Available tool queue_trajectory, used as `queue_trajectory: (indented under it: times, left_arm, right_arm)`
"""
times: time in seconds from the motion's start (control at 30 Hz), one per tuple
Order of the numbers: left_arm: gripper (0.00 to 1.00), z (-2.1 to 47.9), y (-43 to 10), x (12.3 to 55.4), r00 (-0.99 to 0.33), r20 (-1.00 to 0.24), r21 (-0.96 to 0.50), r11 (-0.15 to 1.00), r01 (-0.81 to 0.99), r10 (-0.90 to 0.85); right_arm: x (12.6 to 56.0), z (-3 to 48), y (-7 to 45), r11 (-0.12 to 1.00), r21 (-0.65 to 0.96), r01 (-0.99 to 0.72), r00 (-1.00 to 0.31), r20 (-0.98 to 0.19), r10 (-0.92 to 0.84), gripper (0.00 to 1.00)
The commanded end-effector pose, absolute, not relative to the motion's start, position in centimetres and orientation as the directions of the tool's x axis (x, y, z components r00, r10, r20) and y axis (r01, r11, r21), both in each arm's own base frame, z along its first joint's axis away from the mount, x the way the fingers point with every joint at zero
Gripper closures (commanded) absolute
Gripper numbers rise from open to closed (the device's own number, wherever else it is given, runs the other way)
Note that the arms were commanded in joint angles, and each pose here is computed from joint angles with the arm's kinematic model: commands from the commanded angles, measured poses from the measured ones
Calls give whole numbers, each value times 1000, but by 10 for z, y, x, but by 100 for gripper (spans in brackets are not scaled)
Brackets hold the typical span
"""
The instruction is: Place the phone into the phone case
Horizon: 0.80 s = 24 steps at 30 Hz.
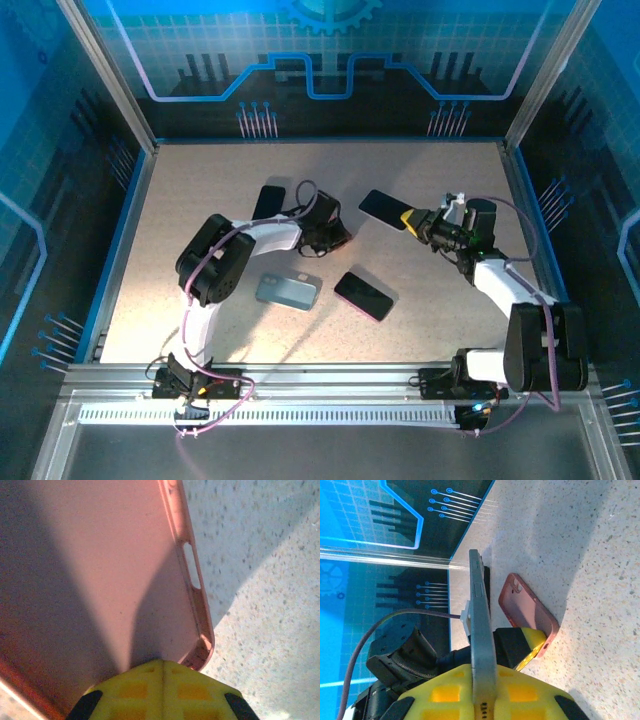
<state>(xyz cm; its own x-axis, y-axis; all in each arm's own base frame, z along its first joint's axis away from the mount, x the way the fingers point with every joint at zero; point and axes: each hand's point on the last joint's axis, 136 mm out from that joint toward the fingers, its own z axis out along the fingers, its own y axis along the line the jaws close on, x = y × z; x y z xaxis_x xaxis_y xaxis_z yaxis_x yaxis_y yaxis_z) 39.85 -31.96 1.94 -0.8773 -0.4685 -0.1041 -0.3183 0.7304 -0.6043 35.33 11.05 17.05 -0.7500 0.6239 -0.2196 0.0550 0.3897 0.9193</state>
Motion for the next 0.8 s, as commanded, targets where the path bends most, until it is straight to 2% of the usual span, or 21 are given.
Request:
queue_trajectory:
  times: [0.0, 0.23, 0.37, 0.57, 0.77]
  left_arm:
    - [100, 11, -336, 378, -842, 0, -630, 654, -419, -539]
    - [100, 41, -354, 405, -786, -33, -753, 533, -387, -617]
    - [100, 59, -321, 415, -761, -69, -762, 527, -378, -645]
    - [100, 67, -256, 431, -726, -115, -745, 542, -387, -677]
    - [100, 66, -232, 456, -744, -161, -721, 592, -360, -649]
  right_arm:
    - [337, 178, 110, 426, 905, 15, -771, -261, 582, 100]
    - [320, 174, 108, 479, 877, 30, -793, -271, 545, 100]
    - [313, 173, 116, 476, 879, 26, -815, -257, 520, 100]
    - [305, 165, 141, 531, 847, 20, -835, -278, 476, 100]
    - [311, 152, 166, 535, 844, 38, -856, -248, 452, 100]
